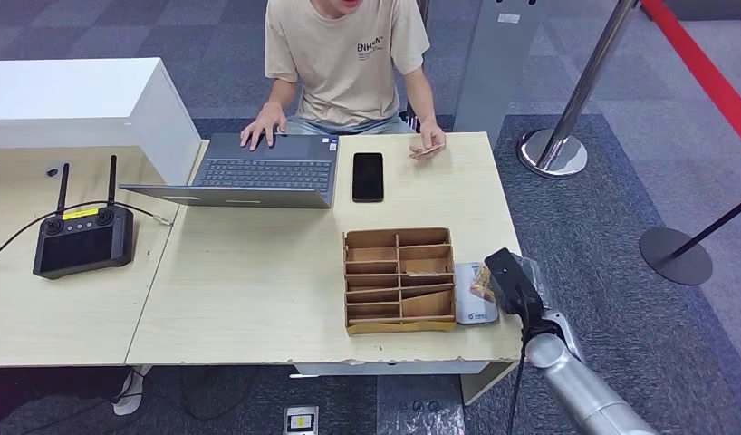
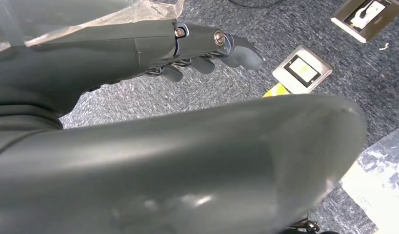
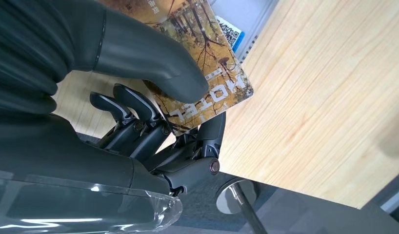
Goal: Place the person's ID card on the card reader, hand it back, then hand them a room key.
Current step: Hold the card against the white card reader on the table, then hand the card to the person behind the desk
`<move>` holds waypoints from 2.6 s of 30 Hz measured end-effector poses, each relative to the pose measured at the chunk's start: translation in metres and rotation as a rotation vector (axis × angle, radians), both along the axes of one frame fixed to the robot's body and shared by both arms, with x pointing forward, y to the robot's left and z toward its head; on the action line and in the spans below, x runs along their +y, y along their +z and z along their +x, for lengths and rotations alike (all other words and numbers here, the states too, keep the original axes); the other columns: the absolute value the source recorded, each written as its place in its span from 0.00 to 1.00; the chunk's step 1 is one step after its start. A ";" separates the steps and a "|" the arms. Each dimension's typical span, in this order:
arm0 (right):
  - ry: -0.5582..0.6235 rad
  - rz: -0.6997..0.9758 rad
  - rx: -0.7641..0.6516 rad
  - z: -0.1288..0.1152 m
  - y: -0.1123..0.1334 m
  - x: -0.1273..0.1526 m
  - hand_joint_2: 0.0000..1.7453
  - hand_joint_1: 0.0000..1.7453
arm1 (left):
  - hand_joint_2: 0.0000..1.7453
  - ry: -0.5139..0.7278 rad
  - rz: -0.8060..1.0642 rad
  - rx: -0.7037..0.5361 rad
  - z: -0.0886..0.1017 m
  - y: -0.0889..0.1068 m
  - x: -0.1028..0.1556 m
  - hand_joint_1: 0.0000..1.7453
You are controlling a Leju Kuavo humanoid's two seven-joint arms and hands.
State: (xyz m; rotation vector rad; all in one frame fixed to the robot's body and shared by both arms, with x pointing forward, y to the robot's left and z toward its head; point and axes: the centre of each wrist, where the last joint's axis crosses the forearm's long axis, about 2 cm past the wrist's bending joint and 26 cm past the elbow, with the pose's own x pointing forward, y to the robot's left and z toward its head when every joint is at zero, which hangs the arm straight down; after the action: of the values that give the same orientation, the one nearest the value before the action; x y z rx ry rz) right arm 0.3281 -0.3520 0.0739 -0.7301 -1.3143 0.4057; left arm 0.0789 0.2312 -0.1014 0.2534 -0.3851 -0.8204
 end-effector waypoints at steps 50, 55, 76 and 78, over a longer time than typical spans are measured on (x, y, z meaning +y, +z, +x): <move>0.078 -0.166 -0.144 0.013 0.050 0.034 1.00 1.00 | 0.00 -0.021 -0.007 -0.004 -0.002 -0.001 0.002 0.00; 0.086 -0.188 -0.173 0.014 0.064 0.044 1.00 1.00 | 0.00 -0.029 -0.005 0.000 -0.005 -0.002 0.006 0.00; 0.223 -0.443 -0.639 0.051 0.201 0.111 1.00 1.00 | 0.00 -0.103 0.001 0.007 0.004 -0.001 0.011 0.00; 0.217 -0.490 -0.686 0.053 0.209 0.117 1.00 1.00 | 0.00 -0.113 0.001 0.006 0.006 0.000 0.010 0.00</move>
State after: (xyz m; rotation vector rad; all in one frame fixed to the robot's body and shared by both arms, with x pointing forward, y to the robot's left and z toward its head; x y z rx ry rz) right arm 0.3816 -0.2351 0.2826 -1.2069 -1.9809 0.7044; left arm 0.0853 0.2416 -0.1016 0.2318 -0.3958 -0.9325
